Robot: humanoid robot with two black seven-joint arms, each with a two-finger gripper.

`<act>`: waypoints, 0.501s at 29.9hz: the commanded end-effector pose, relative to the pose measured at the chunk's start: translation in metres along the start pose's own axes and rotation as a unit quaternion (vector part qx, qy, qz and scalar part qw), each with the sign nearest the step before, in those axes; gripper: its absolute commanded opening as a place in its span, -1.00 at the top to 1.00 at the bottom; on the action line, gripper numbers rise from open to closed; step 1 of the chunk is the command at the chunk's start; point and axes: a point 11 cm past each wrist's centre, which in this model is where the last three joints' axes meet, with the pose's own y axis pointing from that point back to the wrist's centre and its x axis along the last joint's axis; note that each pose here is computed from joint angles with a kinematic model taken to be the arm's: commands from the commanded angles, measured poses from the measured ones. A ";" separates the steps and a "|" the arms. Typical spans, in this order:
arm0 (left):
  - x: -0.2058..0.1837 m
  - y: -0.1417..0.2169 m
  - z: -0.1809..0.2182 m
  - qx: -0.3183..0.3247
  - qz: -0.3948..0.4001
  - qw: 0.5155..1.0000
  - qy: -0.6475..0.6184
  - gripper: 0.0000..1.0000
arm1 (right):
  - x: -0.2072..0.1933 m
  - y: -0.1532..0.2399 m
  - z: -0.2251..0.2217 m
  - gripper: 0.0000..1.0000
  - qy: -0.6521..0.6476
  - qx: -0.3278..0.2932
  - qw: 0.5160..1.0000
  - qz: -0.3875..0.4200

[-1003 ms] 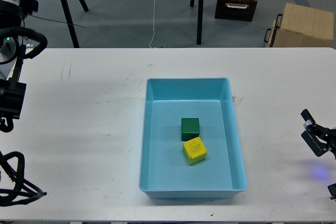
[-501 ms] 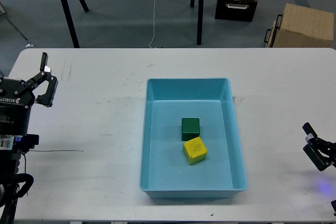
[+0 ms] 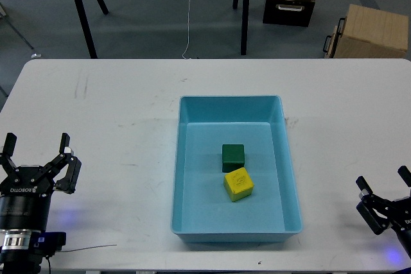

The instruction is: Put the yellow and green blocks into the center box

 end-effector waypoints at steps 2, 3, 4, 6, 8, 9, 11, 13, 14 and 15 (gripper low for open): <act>0.010 0.015 -0.008 0.009 0.026 1.000 0.006 -1.00 | -0.004 -0.002 -0.005 -1.00 0.005 0.006 1.000 -0.007; 0.011 0.016 -0.007 0.009 0.028 1.000 0.006 -1.00 | -0.006 -0.002 -0.007 -1.00 0.008 0.010 1.000 -0.009; 0.011 0.016 -0.008 0.009 0.029 1.000 0.006 -1.00 | -0.007 -0.003 -0.009 -1.00 0.009 0.012 1.000 -0.011; 0.011 0.016 -0.008 0.010 0.028 1.000 0.007 -1.00 | -0.009 -0.005 -0.010 -1.00 0.010 0.011 1.000 -0.015; 0.010 0.016 -0.008 0.010 0.027 1.000 0.007 -1.00 | -0.010 -0.007 -0.011 -1.00 0.012 0.011 1.000 -0.018; 0.010 0.015 -0.009 0.011 0.027 1.000 0.007 -1.00 | -0.011 -0.008 -0.011 -1.00 0.013 0.012 1.000 -0.020; 0.010 0.016 -0.009 0.010 0.027 1.000 0.008 -1.00 | -0.015 -0.011 -0.015 -1.00 0.018 0.014 0.999 -0.026; 0.010 0.016 -0.010 0.012 0.027 1.000 0.008 -1.00 | -0.018 -0.012 -0.018 -1.00 0.022 0.016 0.999 -0.028; 0.010 0.016 -0.010 0.013 0.027 1.000 0.009 -1.00 | -0.019 -0.012 -0.020 -1.00 0.025 0.016 0.999 -0.029; 0.011 0.016 -0.011 0.014 0.027 0.999 0.010 -1.00 | -0.019 -0.012 -0.020 -1.00 0.025 0.016 0.999 -0.029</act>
